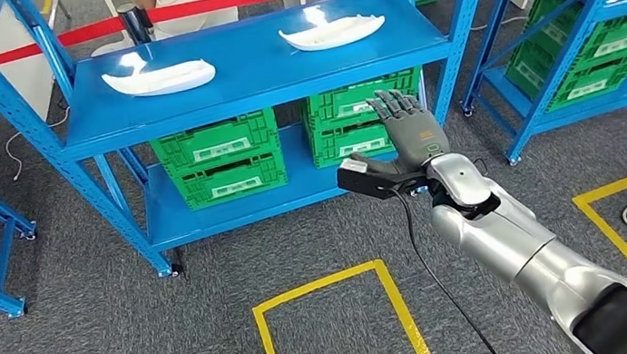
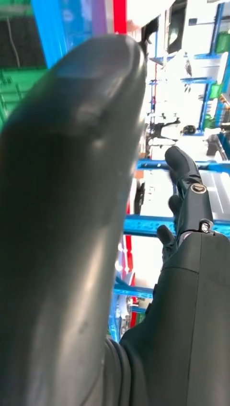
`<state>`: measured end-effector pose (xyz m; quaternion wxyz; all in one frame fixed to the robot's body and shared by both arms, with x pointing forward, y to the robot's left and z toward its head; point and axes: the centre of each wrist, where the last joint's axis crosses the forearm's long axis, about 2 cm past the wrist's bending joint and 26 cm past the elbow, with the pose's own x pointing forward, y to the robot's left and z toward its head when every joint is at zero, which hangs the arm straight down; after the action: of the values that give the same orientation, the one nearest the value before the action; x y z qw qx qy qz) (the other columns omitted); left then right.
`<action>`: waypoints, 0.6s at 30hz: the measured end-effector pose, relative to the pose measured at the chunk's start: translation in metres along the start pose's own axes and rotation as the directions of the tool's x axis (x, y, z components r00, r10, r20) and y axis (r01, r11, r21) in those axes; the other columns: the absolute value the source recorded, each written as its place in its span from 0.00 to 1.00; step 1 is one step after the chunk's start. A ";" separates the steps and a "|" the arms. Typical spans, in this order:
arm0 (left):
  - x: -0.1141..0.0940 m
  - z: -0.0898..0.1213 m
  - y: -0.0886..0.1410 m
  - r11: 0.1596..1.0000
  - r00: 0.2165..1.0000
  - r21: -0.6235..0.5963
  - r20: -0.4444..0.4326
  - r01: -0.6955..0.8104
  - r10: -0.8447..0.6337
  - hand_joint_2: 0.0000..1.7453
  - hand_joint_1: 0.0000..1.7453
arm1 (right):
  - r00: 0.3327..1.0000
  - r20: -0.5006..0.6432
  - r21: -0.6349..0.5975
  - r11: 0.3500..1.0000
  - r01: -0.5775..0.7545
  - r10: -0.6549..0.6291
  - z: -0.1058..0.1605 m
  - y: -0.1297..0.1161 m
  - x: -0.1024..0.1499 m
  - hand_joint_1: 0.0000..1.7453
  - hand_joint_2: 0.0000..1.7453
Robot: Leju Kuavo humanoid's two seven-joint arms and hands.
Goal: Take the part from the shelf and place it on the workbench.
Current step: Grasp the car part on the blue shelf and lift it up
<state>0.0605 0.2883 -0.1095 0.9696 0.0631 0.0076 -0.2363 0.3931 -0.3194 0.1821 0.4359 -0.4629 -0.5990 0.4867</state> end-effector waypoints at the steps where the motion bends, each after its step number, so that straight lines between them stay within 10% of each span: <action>1: -0.001 0.000 0.000 1.000 1.000 0.000 -0.001 0.001 -0.001 0.00 0.00 | 1.000 -0.003 -0.002 1.000 -0.001 0.001 0.001 -0.001 -0.002 0.00 0.00; 18: -0.006 -0.001 0.000 1.000 1.000 -0.001 -0.004 0.007 -0.007 0.00 0.00 | 0.999 -0.051 -0.001 1.000 -0.001 0.001 0.028 0.010 -0.019 0.00 0.00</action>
<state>0.0551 0.2909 -0.1102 0.9688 0.0630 0.0101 -0.2397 0.3709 -0.3425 0.1663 0.4506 -0.4757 -0.5876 0.4748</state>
